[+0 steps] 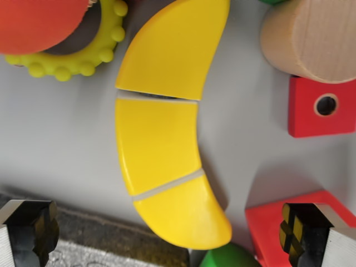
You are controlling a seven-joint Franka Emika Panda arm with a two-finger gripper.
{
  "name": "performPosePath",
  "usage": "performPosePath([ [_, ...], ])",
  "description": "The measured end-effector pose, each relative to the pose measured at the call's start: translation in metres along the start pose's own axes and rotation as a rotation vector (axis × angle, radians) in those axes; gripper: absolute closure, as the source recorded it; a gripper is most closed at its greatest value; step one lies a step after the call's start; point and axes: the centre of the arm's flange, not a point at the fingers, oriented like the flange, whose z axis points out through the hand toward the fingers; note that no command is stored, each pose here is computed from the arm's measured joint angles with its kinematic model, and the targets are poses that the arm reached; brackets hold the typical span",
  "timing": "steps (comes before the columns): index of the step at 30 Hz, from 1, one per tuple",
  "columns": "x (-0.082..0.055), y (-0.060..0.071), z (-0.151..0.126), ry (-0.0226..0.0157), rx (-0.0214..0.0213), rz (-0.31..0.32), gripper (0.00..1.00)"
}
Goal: Pick an object from the bin
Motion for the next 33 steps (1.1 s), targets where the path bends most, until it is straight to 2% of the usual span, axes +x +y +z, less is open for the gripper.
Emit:
performPosePath([
  [10, 0.000, 0.000, 0.036, 0.0001, 0.0003, 0.000, 0.00],
  [27, 0.000, 0.000, 0.064, 0.0000, 0.0008, 0.000, 0.00],
  [28, 0.000, 0.000, 0.064, -0.0001, 0.0009, 0.000, 1.00],
  [33, 0.000, 0.000, 0.064, -0.0004, 0.0013, 0.000, 1.00],
])
